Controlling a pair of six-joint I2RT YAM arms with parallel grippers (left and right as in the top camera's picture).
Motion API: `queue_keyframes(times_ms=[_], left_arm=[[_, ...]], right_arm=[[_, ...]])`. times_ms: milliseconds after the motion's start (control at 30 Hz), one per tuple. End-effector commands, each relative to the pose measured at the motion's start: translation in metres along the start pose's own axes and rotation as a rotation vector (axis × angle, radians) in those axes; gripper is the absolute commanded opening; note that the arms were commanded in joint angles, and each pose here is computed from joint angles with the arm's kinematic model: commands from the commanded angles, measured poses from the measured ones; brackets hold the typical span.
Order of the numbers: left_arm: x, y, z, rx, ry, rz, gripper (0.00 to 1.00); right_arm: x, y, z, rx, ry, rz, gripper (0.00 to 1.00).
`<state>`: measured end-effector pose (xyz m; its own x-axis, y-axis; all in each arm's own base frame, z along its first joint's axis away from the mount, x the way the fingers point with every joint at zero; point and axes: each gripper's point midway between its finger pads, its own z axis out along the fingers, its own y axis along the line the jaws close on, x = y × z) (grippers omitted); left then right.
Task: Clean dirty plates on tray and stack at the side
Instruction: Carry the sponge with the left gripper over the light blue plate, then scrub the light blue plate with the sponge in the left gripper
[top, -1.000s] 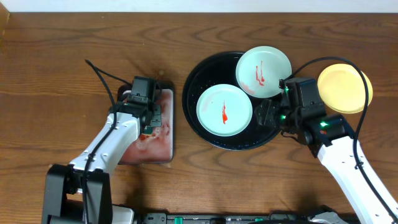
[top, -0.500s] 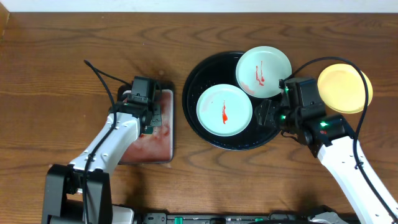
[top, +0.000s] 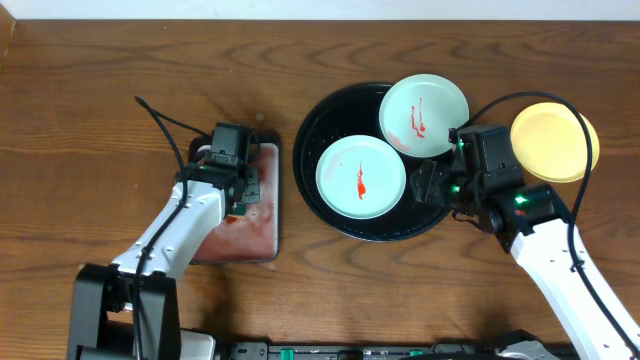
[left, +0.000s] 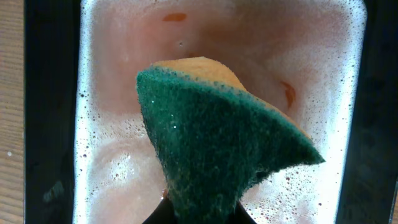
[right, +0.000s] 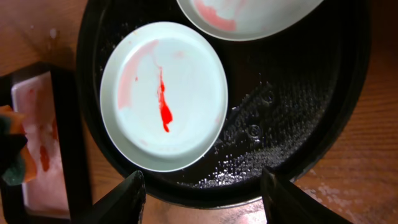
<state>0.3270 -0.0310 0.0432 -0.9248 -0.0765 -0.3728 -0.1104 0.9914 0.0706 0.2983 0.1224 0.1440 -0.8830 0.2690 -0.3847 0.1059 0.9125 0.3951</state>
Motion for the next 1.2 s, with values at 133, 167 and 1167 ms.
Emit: queue_keyframes(times_ms=[133, 167, 1167], left_arm=[[-0.031, -0.023, -0.029, 0.129, -0.109, -0.027, 0.07], [-0.039, -0.032, -0.039, 0.175, -0.150, -0.022, 0.07], [-0.037, -0.259, -0.044, 0.677, -0.276, 0.043, 0.07]], right_arm=[[-0.005, -0.018, -0.001, 0.089, -0.020, -0.007, 0.60], [-0.003, -0.019, 0.001, 0.096, -0.013, -0.006, 0.60], [0.003, -0.053, 0.063, 0.235, 0.098, 0.031, 0.48]])
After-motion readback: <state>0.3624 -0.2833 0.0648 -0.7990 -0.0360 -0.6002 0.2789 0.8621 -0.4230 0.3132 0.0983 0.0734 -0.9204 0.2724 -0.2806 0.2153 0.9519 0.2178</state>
